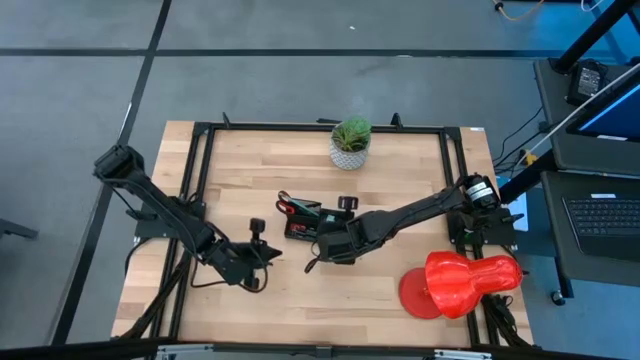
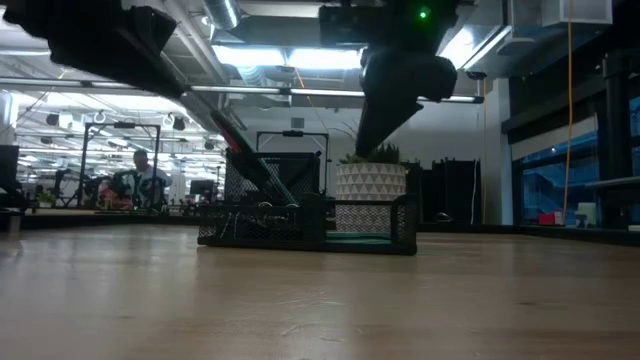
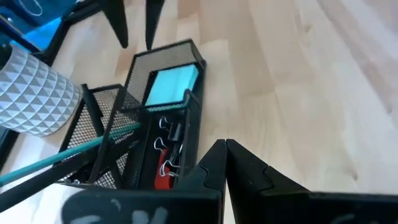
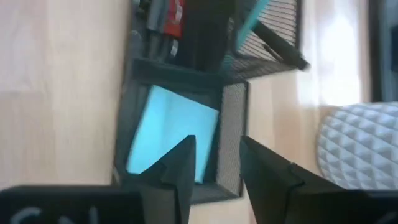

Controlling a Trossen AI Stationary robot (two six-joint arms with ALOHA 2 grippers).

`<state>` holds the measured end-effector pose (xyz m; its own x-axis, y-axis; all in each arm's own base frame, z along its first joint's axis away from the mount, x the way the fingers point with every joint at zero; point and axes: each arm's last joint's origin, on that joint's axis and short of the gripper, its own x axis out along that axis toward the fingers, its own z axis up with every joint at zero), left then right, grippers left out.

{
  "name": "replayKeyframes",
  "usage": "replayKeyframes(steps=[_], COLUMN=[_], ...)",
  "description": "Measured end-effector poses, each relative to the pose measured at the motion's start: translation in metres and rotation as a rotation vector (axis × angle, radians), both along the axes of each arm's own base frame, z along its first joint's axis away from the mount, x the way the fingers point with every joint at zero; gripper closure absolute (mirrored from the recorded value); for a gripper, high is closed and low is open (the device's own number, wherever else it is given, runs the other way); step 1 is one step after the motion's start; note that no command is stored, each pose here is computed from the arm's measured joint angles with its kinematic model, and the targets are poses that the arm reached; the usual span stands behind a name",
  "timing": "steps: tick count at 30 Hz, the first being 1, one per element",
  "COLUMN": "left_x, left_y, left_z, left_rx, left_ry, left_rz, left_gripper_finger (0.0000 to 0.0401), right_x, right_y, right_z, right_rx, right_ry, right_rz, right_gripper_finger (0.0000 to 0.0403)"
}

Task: Pick and place office supplies into organizer
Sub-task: Return to Home Position

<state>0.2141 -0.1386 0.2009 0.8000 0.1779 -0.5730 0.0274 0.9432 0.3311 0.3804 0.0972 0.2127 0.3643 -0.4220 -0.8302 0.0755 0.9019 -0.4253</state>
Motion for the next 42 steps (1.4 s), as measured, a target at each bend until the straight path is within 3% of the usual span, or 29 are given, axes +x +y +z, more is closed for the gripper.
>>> replayKeyframes(steps=[7, 13, 17, 26, 33, 42], left_x=[0.001, 0.008, 0.004, -0.046, -0.084, -0.112], left_y=[0.012, 0.035, 0.056, 0.094, 0.110, 0.126], left_z=[0.024, 0.045, 0.059, 0.063, 0.059, 0.046], left_rx=[-0.116, -0.165, -0.181, -0.233, -0.294, -0.295], left_ry=[-0.104, -0.149, -0.201, -0.381, -0.517, -0.648], left_rz=[0.020, -0.103, -0.085, -0.011, -0.061, -0.018], left_gripper_finger=[0.0397, 0.0397, 0.0397, 0.0397, 0.0397, 0.0397], right_x=[-0.003, -0.003, -0.014, -0.085, -0.147, -0.210], right_y=[-0.001, 0.000, -0.006, -0.026, -0.054, -0.092], right_z=[0.008, 0.006, 0.012, 0.025, 0.024, 0.020], right_rx=[-0.006, 0.071, 0.117, 0.196, 0.241, 0.237], right_ry=[-0.041, -0.117, -0.185, -0.473, -0.689, -0.881], right_rz=[-0.021, 0.091, 0.129, 0.167, 0.222, 0.198], right_gripper_finger=[0.0275, 0.0275, 0.0275, 0.0275, 0.0275, 0.0275])
